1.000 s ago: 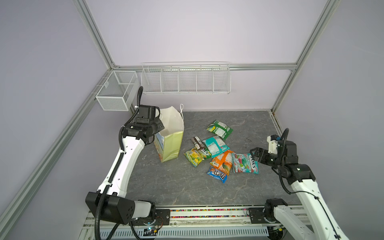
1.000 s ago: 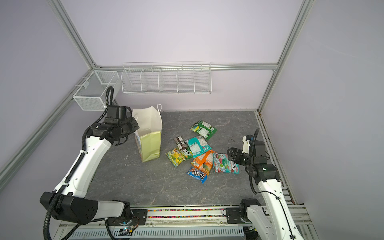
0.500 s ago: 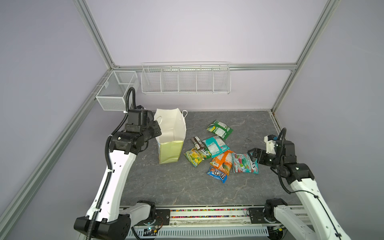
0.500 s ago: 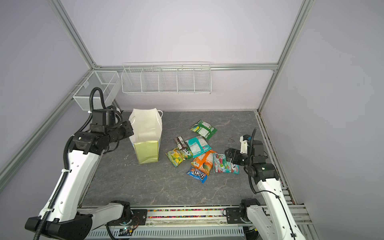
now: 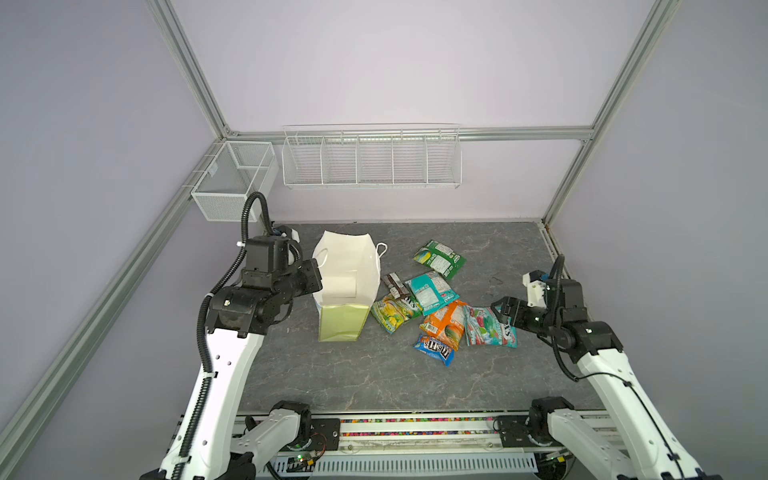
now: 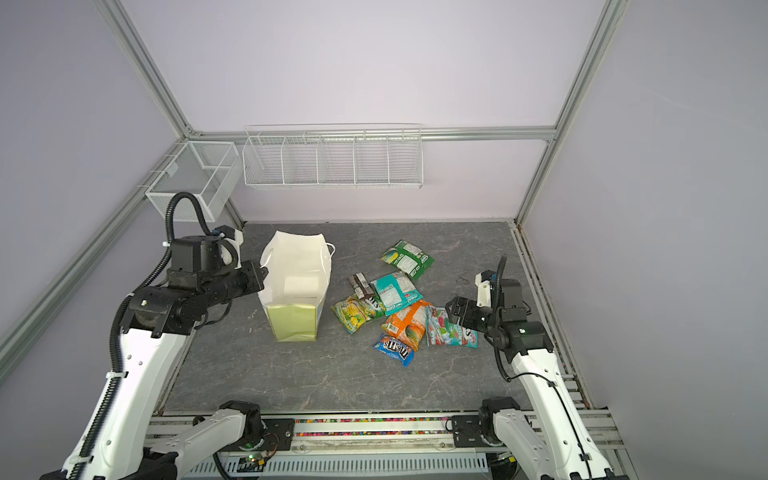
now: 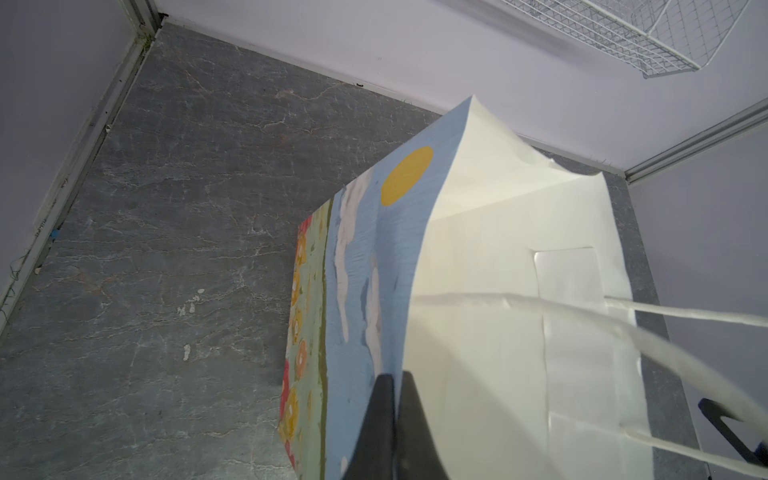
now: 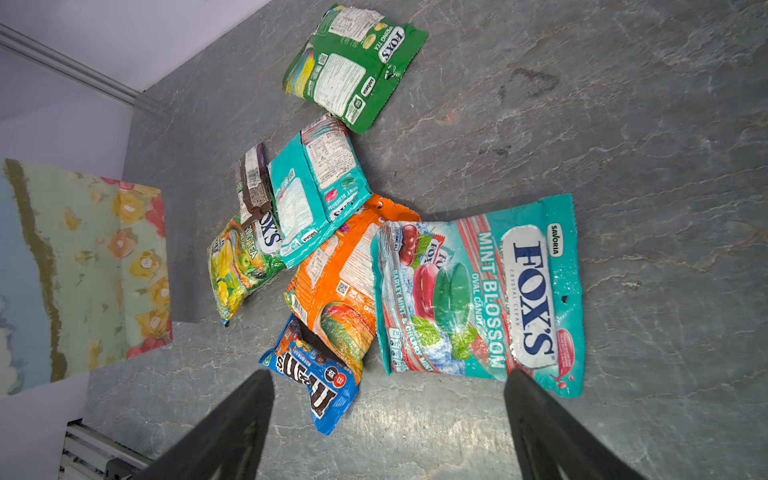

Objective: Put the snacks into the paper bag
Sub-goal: 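Grasp the paper bag's rim with the left gripper and pull it upright, then lower the right gripper onto the teal Fox's Mint Blossom bag and close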

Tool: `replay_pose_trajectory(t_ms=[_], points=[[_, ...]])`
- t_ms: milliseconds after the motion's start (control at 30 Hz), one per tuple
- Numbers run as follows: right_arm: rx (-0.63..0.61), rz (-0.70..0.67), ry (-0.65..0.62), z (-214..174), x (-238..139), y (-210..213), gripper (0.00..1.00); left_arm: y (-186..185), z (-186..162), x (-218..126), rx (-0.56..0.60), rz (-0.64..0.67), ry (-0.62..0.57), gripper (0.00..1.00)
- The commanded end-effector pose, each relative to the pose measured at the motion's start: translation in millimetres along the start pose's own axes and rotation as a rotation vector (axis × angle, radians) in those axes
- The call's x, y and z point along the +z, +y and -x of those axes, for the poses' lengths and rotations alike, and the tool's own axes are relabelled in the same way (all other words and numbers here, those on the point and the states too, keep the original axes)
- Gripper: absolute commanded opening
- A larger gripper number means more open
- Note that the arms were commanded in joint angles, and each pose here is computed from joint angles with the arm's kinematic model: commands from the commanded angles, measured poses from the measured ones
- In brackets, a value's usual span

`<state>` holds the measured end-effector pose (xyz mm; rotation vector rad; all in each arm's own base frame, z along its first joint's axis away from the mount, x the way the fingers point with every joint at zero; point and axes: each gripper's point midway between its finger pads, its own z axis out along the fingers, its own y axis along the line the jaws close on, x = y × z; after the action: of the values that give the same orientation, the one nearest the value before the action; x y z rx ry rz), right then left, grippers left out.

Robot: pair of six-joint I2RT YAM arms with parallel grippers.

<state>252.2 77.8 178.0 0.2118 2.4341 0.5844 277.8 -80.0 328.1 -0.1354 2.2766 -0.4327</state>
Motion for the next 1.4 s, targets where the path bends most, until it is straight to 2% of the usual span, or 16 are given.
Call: replay_pose_trajectory(t_ms=[0, 433, 667, 1033, 1367], points=[[0.04, 0.03, 0.05, -12.7, 8.7, 1.9, 0.9, -3.1, -14.3, -6.5, 0.017, -0.033, 0.03, 0.0], [0.066, -0.047, 0.044, -31.9, 23.1, -24.6, 0.9, -2.3, -29.5, -11.2, 0.028, -0.056, 0.047, 0.0], [0.149, -0.037, 0.064, -42.5, 36.2, -31.6, 0.92, -2.1, -35.7, -9.3, 0.025, -0.067, 0.057, 0.0], [0.346, -0.074, 0.065, -51.7, 46.4, -63.6, 0.91, -1.4, -40.0, -10.0, 0.022, -0.072, 0.058, 0.0], [0.588, -0.002, 0.043, -60.1, 49.9, -98.8, 0.9, -1.0, -41.9, -7.6, 0.021, -0.075, 0.059, 0.0]])
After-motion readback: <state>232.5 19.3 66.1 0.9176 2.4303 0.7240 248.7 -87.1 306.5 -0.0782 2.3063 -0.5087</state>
